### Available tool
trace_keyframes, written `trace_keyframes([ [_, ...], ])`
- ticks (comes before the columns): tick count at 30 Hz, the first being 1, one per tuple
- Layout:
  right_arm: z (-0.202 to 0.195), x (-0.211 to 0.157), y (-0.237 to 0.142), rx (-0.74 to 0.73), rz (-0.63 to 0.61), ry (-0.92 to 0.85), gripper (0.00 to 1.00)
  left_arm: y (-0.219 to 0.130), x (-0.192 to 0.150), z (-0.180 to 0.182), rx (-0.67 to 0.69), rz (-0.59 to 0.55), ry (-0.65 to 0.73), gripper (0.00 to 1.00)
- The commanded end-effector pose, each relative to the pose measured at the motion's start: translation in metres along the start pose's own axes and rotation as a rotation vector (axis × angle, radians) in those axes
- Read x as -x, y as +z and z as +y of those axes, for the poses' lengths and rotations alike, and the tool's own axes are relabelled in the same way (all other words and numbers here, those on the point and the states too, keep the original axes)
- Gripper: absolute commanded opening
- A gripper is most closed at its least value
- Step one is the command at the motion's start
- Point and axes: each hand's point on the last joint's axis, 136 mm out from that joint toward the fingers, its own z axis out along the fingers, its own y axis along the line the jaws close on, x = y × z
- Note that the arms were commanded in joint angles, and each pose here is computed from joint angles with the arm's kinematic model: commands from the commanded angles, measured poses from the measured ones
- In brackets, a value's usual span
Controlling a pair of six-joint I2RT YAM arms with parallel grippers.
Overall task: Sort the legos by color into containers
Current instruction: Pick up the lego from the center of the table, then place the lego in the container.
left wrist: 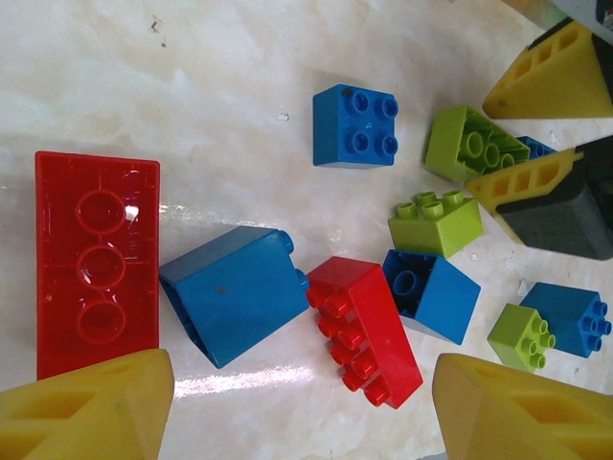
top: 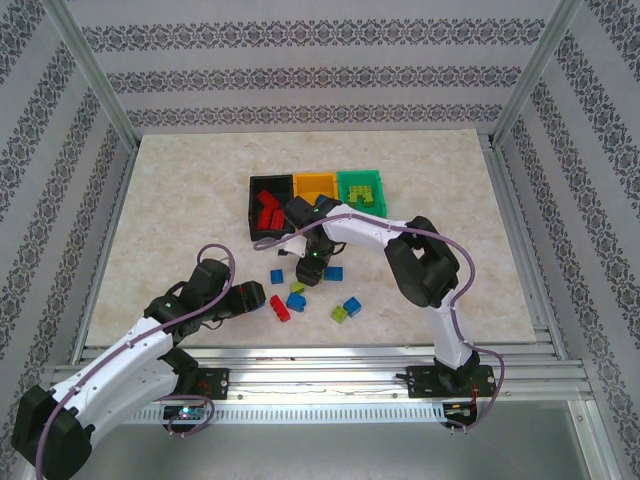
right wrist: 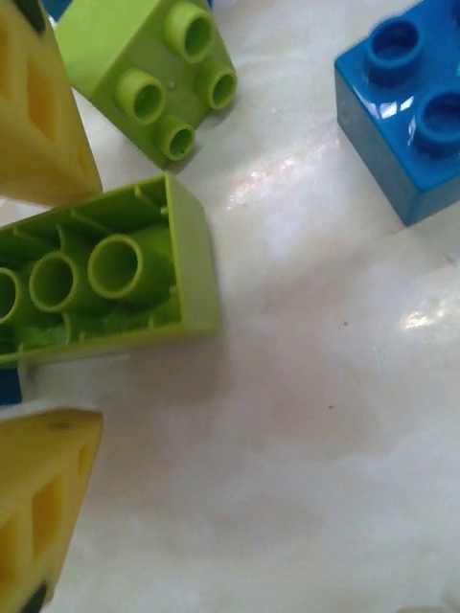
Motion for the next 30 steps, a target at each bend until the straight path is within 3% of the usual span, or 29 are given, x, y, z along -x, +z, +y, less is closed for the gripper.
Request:
trace_keyframes([
  [1,0.003,-0.001,0.005,0.030,0.018,0.026,0.45,-0.005,0.011,-0.008,-0.006,-0.020,0.003,0.72],
  [7,-0.001,0.005,-0.010,0.004,-0.040,0.047,0.39,-0.004,0.012,-0.012,-0.013,-0.014,0.006,0.72],
  [15,-0.014,0.021,-0.067,-0.036,-0.301,0.148,0.34,-0.002,0.010,-0.009,-0.008,-0.011,0.005,0.71],
  [22,-0.059,0.010,-0.120,-0.111,-0.532,0.336,0.35,-0.001,0.008,-0.007,-0.010,-0.011,-0.002,0.71],
  [30,-0.126,-0.022,-0.164,-0.302,-0.659,0.623,0.36,-0.003,0.009,-0.009,-0.010,-0.006,0.000,0.71],
])
